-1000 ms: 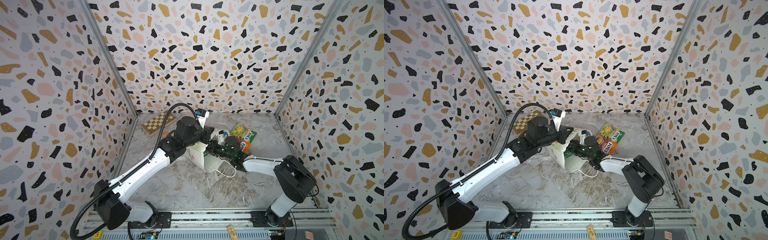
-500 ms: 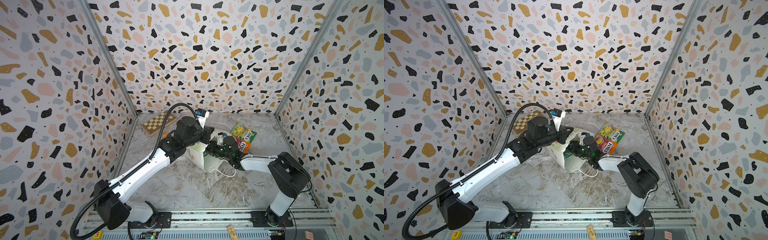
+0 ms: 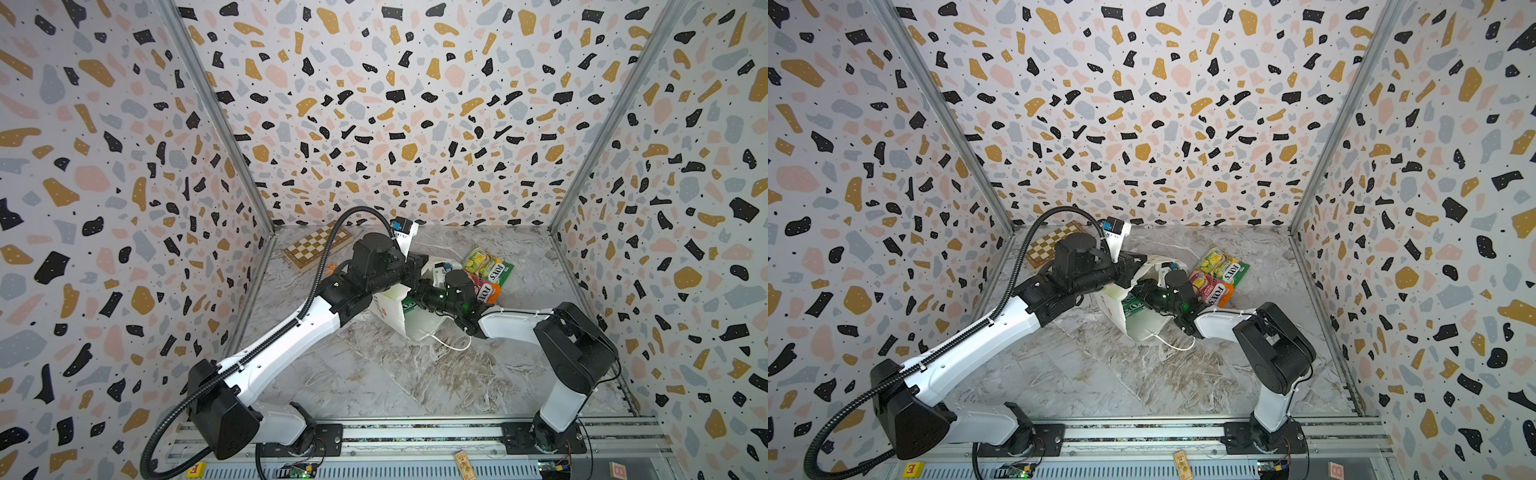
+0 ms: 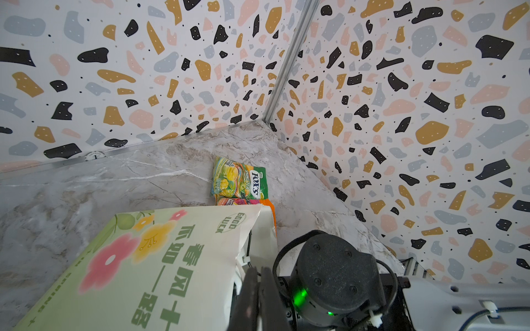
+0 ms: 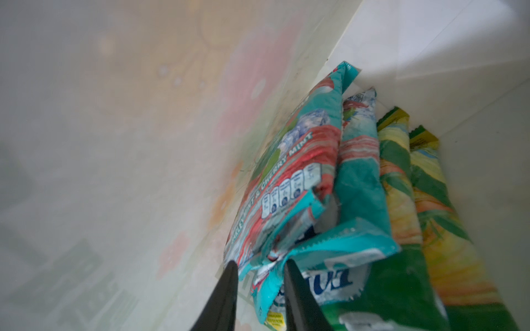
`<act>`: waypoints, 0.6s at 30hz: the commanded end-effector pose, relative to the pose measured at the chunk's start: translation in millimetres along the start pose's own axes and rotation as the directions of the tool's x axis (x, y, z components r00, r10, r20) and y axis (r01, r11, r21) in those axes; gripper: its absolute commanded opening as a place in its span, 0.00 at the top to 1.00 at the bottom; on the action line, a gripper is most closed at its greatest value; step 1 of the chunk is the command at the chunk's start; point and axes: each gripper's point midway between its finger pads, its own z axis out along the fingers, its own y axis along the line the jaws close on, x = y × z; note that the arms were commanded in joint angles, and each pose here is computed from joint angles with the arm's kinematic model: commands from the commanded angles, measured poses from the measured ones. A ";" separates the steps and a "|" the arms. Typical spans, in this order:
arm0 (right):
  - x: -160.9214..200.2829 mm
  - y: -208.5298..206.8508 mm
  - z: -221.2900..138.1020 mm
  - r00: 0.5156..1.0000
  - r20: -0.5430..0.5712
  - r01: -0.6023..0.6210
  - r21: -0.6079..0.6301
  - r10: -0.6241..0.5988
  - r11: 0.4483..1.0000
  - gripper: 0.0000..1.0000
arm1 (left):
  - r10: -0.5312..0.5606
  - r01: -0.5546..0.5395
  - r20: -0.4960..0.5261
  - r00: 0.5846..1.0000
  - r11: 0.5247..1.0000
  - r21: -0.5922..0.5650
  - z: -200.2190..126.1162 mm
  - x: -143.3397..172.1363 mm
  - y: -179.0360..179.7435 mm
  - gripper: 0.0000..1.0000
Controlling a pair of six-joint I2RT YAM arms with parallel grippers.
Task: Take the snacks out of the paper bag
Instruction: Pick up the snack from the paper bag.
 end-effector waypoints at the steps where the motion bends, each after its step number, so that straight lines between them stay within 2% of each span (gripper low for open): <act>1: -16.7 19.9 -2.9 0.999 0.046 0.021 -0.037 -0.019 0.999 0.70 | 0.030 -0.032 0.061 0.998 0.999 0.031 -9.9 -14.8 -10.7 1.00; 8: -18.5 17.1 0.6 0.999 0.048 0.019 -0.016 -0.018 1.000 0.65 | 0.031 -0.033 0.062 0.998 0.999 0.034 -9.9 -15.3 -11.5 1.00; 15: -27.1 1.3 11.8 0.998 0.060 0.008 0.082 -0.013 0.997 0.65 | 0.032 -0.034 0.060 0.998 0.999 0.040 -9.7 -15.2 -12.6 1.00; 18: -30.0 -7.2 18.9 0.998 0.060 0.009 0.133 -0.017 0.991 0.62 | 0.032 -0.035 0.062 0.998 0.999 0.042 -9.8 -15.9 -13.2 1.00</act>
